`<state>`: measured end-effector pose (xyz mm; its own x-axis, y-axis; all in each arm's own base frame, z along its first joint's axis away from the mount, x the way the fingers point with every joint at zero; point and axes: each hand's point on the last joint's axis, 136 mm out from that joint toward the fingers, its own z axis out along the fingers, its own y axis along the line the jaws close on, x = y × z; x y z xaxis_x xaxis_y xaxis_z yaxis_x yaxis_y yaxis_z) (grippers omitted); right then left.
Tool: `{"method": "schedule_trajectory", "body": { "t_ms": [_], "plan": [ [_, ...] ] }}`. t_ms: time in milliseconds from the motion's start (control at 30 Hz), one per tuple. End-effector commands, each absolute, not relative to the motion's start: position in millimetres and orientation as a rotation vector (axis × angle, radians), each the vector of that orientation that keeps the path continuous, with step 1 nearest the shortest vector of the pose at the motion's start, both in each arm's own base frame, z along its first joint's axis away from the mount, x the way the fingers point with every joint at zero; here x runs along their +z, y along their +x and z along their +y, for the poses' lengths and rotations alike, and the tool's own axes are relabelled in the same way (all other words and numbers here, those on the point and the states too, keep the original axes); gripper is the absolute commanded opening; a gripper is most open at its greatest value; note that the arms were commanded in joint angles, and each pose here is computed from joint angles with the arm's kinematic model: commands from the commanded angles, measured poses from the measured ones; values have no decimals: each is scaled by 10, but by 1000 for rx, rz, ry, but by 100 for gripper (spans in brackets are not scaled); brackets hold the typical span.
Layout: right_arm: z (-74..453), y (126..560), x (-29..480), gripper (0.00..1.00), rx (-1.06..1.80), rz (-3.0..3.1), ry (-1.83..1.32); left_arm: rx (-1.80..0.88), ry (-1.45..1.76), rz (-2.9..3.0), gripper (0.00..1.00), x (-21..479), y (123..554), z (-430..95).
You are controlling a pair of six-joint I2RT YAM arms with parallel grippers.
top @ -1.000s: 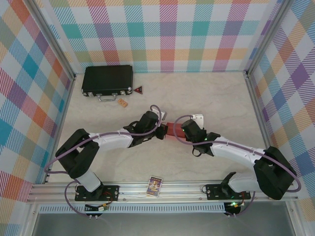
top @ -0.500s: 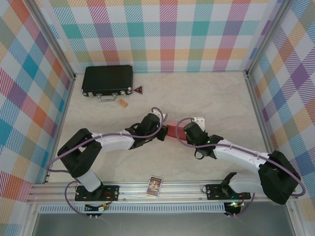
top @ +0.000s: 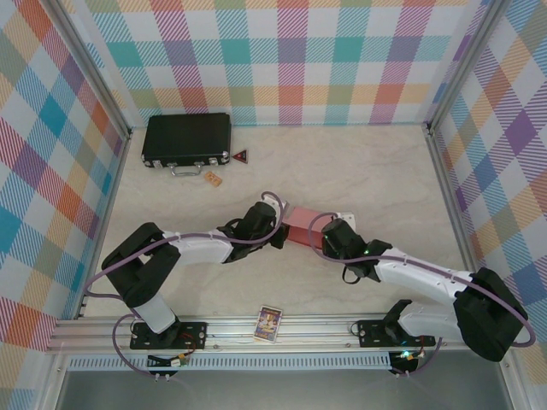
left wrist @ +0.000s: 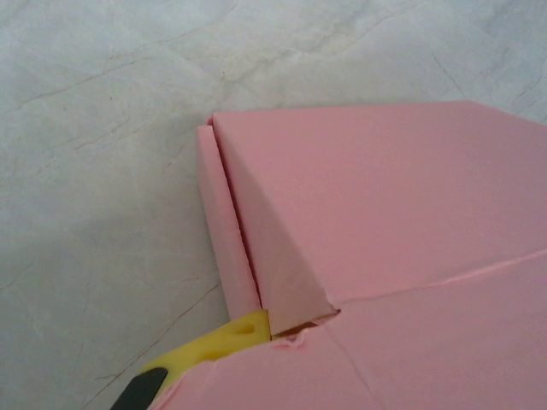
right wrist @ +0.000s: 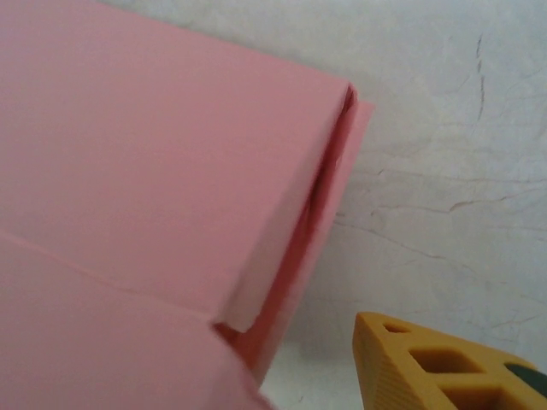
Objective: Fold the paper box
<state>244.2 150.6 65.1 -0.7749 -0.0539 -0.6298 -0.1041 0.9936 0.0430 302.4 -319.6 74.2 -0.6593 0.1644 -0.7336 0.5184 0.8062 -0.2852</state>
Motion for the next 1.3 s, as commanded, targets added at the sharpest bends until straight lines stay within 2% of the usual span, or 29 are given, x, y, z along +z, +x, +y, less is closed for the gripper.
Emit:
{"method": "schedule_trajectory", "body": {
  "t_ms": [0,367,567,767,1033,1267],
  "plan": [
    [1503,2341,596,52,126,2484,-125,-587,542,2299,10,547,2901,-3120],
    [1503,2199,476,53,179,2540,-114,-597,603,2248,29,623,2764,-3015],
    [1505,2179,493,54,197,2534,-102,-594,616,2230,29,653,2735,-2978],
    [1465,2203,569,54,184,2501,-93,-641,641,2195,35,765,2720,-3055],
    [1307,2206,715,57,124,2455,-63,-691,717,2132,55,956,2634,-3092],
    [1274,2208,896,57,124,2413,-106,-812,849,2049,70,1162,2347,-3113]
  ]
}}
